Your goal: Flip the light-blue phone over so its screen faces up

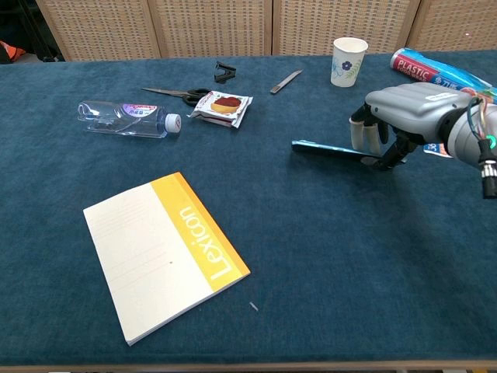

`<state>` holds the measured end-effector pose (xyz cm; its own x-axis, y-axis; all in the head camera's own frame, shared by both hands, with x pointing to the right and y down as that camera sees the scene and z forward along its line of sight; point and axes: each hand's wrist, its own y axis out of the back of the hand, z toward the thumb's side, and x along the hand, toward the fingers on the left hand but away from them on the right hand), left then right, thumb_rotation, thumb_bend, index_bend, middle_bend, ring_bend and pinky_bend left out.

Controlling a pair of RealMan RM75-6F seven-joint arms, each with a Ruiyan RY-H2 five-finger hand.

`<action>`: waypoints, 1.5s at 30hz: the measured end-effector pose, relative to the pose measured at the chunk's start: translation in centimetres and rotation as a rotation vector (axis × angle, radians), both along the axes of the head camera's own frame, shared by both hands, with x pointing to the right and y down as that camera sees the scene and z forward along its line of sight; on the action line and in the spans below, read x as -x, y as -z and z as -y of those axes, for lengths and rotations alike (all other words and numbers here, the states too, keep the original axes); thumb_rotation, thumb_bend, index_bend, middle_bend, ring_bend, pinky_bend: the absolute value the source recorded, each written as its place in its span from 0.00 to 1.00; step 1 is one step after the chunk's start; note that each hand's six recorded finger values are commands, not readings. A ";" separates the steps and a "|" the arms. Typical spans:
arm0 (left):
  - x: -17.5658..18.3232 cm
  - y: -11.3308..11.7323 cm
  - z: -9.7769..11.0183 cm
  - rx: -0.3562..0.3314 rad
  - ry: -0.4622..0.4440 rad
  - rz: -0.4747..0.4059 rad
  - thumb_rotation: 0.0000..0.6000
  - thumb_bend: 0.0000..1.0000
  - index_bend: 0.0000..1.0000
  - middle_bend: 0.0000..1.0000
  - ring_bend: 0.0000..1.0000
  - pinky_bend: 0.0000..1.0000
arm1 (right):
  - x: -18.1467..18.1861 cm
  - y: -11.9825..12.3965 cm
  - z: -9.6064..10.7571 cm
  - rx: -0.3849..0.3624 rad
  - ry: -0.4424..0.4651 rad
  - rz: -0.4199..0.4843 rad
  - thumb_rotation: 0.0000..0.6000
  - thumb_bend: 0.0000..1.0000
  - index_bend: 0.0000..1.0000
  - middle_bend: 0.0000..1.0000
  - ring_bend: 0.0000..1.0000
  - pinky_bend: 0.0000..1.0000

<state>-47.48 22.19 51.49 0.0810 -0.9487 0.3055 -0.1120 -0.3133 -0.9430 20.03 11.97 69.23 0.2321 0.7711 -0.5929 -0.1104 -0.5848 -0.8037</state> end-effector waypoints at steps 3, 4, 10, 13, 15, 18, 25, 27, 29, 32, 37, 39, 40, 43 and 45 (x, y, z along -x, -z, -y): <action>0.0 -0.2 0.1 0.002 0.000 0.004 1.00 0.00 0.00 0.00 0.00 0.00 | -0.3 -0.4 1.2 -0.024 -0.013 -0.019 1.00 1.00 0.45 0.55 0.46 0.24; -0.1 -0.2 0.1 0.003 0.000 0.004 1.00 0.00 0.00 0.00 0.00 0.00 | -0.5 -0.6 1.7 -0.036 -0.019 -0.028 1.00 1.00 0.45 0.55 0.46 0.25; -0.2 -0.5 0.1 0.011 -0.004 0.011 1.00 0.00 0.00 0.00 0.00 0.00 | -2.4 -2.2 6.3 -0.138 -0.065 -0.118 1.00 0.67 0.31 0.25 0.20 0.22; -0.1 -0.5 0.1 0.016 -0.001 0.006 1.00 0.00 0.00 0.00 0.00 0.00 | -4.0 -2.8 9.1 -0.199 -0.073 -0.209 1.00 0.42 0.13 0.03 0.00 0.15; 0.0 -0.3 0.1 0.007 0.005 0.004 1.00 0.00 0.00 0.00 0.00 0.00 | -5.7 -2.6 10.9 -0.245 -0.094 -0.275 1.00 0.41 0.13 0.03 0.00 0.15; 0.2 -0.2 0.3 -0.005 0.016 0.012 1.00 0.00 0.00 0.00 0.00 0.00 | -7.7 -1.9 12.4 -0.299 -0.117 -0.326 1.00 0.41 0.13 0.03 0.00 0.15; -0.4 -0.5 -0.2 0.007 -0.010 0.021 1.00 0.00 0.00 0.00 0.00 0.00 | -6.9 0.2 11.0 -0.333 -0.071 -0.224 1.00 0.39 0.13 0.05 0.00 0.15; -0.4 -0.5 -0.3 0.004 -0.011 0.022 1.00 0.00 0.00 0.00 0.00 0.00 | -6.0 1.2 9.4 -0.320 -0.051 -0.148 1.00 0.33 0.13 0.06 0.00 0.15; -0.4 -0.5 -0.3 0.003 -0.012 0.023 1.00 0.00 0.00 0.00 0.00 0.00 | -5.7 2.4 7.5 -0.311 -0.037 -0.081 1.00 0.28 0.13 0.06 0.00 0.15; -0.4 -0.5 -0.4 0.004 -0.013 0.021 1.00 0.00 0.00 0.00 0.00 0.00 | -7.3 4.4 4.5 -0.309 -0.036 -0.024 1.00 0.23 0.13 0.06 0.00 0.14; -0.4 -0.6 -0.4 0.006 -0.015 0.022 1.00 0.00 0.00 0.00 0.00 0.00 | -10.8 7.2 0.5 -0.321 -0.070 0.023 1.00 0.18 0.13 0.06 0.00 0.13; -0.4 -0.6 -0.4 0.008 -0.017 0.022 1.00 0.00 0.00 0.00 0.00 0.00 | -11.8 8.1 -0.9 -0.325 -0.089 0.044 1.00 0.14 0.13 0.06 0.00 0.12; -0.5 -0.6 -0.5 0.009 -0.018 0.022 1.00 0.00 0.00 0.00 0.00 0.00 | -12.2 8.5 -1.4 -0.328 -0.098 0.052 1.00 0.11 0.13 0.06 0.00 0.11; -0.6 -0.7 -0.5 0.010 -0.021 0.024 1.00 0.00 0.00 0.00 0.00 0.00 | -13.5 9.7 -3.0 -0.349 -0.115 0.059 1.00 0.03 0.13 0.06 0.00 0.09; -0.6 -0.9 -0.5 0.012 -0.022 0.026 1.00 0.00 0.00 0.00 0.00 0.00 | -14.7 10.5 -4.1 -0.367 -0.134 0.057 1.00 0.01 0.13 0.05 0.00 0.09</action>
<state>-46.86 22.70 52.35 0.0939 -0.9430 0.3192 -0.0809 -0.3268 -0.9416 34.75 16.10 58.71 0.1391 0.9551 -0.2616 -0.0016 -0.2640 -0.9645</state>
